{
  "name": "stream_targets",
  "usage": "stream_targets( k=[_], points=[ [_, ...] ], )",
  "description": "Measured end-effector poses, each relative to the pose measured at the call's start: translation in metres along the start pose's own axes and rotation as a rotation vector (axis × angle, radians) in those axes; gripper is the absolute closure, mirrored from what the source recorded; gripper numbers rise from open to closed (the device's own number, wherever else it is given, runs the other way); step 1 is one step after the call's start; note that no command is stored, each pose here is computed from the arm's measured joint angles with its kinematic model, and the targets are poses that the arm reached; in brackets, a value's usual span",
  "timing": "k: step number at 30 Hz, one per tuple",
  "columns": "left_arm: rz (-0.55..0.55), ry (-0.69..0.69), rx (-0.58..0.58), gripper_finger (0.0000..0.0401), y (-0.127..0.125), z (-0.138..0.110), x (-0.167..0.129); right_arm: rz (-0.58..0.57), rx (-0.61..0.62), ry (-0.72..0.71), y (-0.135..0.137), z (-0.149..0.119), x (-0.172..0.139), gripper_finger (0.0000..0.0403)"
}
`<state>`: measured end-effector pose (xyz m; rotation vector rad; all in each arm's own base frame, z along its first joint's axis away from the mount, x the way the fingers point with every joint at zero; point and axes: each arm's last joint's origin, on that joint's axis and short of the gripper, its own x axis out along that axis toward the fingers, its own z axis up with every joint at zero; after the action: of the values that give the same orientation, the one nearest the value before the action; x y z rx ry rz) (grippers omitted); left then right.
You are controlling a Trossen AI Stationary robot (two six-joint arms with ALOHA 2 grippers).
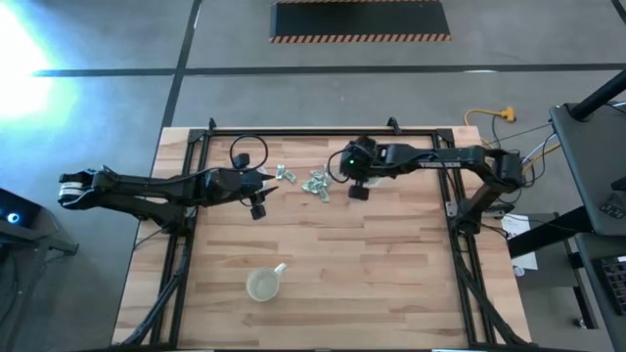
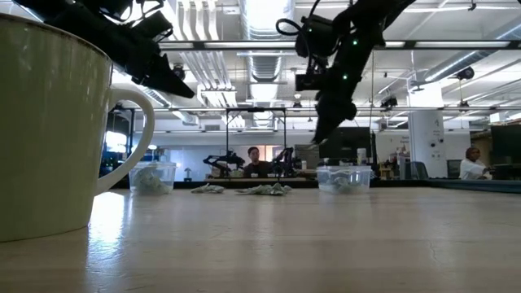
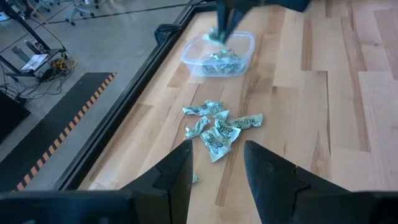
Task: Pick and place items into bin
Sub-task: Put the green stevia packet into the rectangular transparent bin, then put the green stevia packet into the square transparent bin
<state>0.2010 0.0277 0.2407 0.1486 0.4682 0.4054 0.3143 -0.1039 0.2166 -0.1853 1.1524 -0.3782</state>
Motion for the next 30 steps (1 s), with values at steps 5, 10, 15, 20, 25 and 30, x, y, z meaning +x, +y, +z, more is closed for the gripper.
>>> stream_targets(
  k=[5, 10, 15, 20, 25, 30],
  points=[
    [0.000, 0.000, 0.000, 0.0273, 0.000, 0.000, 0.000, -0.062, 0.153, 0.084, -0.016, -0.012, -0.004, 0.0390],
    [0.000, 0.000, -0.001, 0.0273, 0.000, 0.000, 0.000, -0.064, 0.229, 0.105, -0.023, -0.017, 0.000, 0.0390],
    [0.000, 0.000, -0.007, 0.0273, 0.000, 0.000, 0.000, -0.063, 0.239, 0.117, -0.020, -0.021, 0.004, 0.0389],
    [0.000, 0.000, -0.008, 0.0273, 0.000, 0.000, 0.000, -0.063, 0.241, 0.125, -0.019, -0.023, 0.005, 0.0369],
    [0.000, 0.000, -0.008, 0.0273, 0.000, 0.000, 0.000, -0.065, 0.257, 0.126, -0.019, -0.023, 0.005, 0.0328],
    [0.000, -0.002, -0.005, 0.0273, 0.000, 0.000, 0.000, -0.066, 0.278, 0.125, -0.019, -0.023, 0.005, 0.0298]
  ],
)
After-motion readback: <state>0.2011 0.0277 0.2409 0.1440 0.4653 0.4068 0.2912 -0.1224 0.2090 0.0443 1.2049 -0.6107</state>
